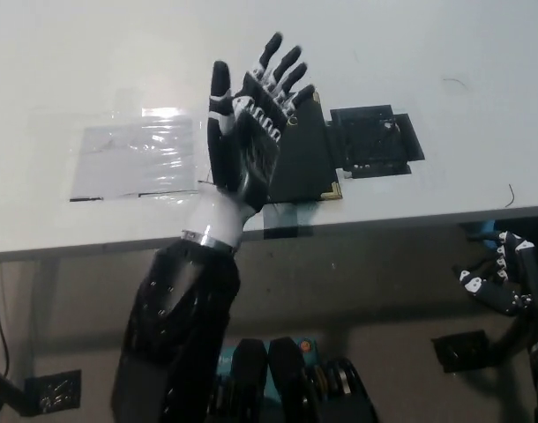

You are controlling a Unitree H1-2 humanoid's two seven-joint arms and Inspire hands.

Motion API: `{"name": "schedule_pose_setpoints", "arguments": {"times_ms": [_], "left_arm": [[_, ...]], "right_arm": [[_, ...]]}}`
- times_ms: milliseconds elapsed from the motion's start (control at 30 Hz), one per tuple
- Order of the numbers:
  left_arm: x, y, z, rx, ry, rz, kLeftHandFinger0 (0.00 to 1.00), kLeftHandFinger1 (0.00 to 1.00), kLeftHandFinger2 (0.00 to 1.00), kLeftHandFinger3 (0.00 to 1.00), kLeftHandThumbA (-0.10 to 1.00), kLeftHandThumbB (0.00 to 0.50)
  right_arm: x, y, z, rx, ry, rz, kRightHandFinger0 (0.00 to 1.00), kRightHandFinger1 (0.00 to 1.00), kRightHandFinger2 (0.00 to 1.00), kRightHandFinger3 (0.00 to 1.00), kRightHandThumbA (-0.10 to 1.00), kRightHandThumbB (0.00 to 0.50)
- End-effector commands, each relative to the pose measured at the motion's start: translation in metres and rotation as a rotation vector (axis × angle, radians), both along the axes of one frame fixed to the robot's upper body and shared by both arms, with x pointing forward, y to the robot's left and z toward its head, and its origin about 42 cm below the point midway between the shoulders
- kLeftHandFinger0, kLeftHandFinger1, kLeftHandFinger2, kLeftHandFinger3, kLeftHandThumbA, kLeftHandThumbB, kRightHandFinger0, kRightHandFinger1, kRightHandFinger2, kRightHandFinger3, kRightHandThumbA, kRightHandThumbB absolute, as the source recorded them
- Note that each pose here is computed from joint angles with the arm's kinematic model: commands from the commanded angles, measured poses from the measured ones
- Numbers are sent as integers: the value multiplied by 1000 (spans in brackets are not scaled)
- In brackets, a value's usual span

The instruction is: The robot uses its left hand to push the cover of the diary kept in the middle of the desk towards the right to close it

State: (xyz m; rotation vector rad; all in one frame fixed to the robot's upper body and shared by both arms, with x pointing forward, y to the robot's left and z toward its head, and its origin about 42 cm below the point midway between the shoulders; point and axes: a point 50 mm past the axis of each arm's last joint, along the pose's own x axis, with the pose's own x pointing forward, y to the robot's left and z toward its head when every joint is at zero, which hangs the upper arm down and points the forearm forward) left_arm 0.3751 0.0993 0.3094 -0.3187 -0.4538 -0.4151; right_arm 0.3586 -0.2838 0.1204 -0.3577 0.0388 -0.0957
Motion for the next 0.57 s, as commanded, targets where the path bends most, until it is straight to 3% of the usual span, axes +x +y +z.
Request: {"name": "schedule_pose_setpoints", "arguments": {"times_ms": [0,33,67,100,167,200,267,333,433,533], "left_arm": [[-63,15,26,284,-308,0,1000,1000,1000,1000,1000,204],[-64,15,26,285,-308,-1,1000,1000,1000,1000,1000,198],[-73,28,18,353,-361,71,1000,1000,1000,1000,1000,223],[-81,39,11,398,-382,107,1000,1000,1000,1000,1000,205],[-90,57,1,473,-386,161,1000,1000,961,984,1000,157],[-94,67,-5,526,-378,210,1000,1000,976,998,1000,174],[-106,100,-31,666,-321,273,1000,1000,1000,1000,1000,134],[-111,117,-52,708,-262,294,1000,1000,1000,1000,1000,159],[-115,142,-88,777,-183,322,1000,1000,1000,1000,1000,105],[-117,156,-109,800,-109,344,1000,1000,1000,1000,993,103]], "right_arm": [[4,-10,17,-42,-46,5,162,264,363,597,799,122],[4,-11,17,-43,-46,4,162,264,363,597,801,121],[3,-11,17,-32,-38,-1,167,267,362,598,800,125],[3,-11,17,-27,-34,-3,170,271,362,600,805,128],[5,-13,20,-30,-41,-4,172,279,372,610,790,85],[7,-15,22,-31,-52,-3,168,279,375,614,776,77],[9,-15,22,-28,-61,2,165,282,379,616,789,104],[9,-14,23,-30,-60,-1,161,275,374,613,804,120],[9,-15,22,-30,-60,-6,168,274,366,613,800,114],[9,-16,22,-30,-63,-5,169,273,364,616,799,107]]}}
